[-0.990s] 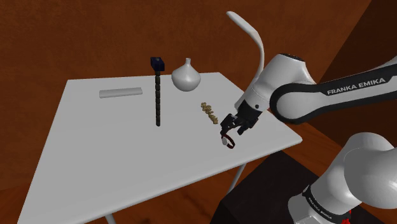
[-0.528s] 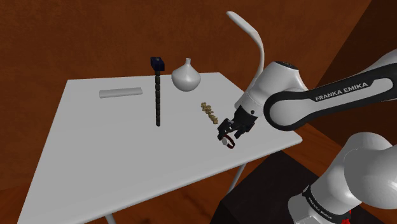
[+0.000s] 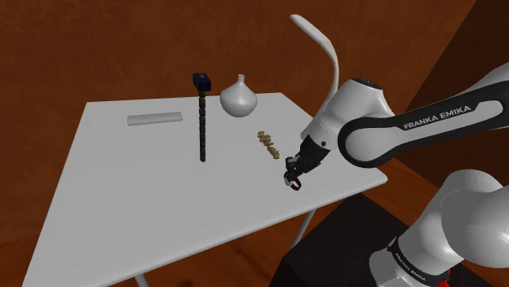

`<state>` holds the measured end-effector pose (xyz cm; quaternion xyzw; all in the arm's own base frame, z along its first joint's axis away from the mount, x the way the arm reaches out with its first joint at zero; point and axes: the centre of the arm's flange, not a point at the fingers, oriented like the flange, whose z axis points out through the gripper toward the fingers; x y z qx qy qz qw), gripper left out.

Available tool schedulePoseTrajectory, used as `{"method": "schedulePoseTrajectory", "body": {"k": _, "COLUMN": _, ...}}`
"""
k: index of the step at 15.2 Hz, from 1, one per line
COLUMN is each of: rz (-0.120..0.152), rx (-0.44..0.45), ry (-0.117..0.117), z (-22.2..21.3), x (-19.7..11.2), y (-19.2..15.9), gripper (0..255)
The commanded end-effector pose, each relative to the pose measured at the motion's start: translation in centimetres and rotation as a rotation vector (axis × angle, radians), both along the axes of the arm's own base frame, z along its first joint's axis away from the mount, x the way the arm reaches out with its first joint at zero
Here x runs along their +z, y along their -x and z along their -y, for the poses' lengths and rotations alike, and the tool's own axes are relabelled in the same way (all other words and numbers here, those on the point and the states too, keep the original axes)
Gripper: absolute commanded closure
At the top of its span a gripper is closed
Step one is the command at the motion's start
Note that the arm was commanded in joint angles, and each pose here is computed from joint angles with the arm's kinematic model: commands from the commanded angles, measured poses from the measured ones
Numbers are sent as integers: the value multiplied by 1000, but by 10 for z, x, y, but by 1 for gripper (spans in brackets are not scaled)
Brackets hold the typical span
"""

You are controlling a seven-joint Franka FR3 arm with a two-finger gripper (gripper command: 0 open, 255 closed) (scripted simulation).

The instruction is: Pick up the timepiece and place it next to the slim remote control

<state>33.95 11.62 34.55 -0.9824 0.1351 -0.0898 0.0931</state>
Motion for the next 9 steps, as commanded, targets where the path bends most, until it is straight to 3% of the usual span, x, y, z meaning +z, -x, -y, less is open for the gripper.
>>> {"method": "schedulePoseTrajectory", "body": {"k": 1, "rz": 0, "rx": 0, "ry": 0, "z": 0, "x": 0, "y": 0, "gripper": 255}}
{"method": "schedulePoseTrajectory", "body": {"k": 6, "rz": 0, "rx": 0, "ry": 0, "z": 0, "x": 0, "y": 0, "gripper": 255}}
{"method": "schedulePoseTrajectory", "body": {"k": 9, "rz": 0, "rx": 0, "ry": 0, "z": 0, "x": 16, "y": 0, "gripper": 255}}
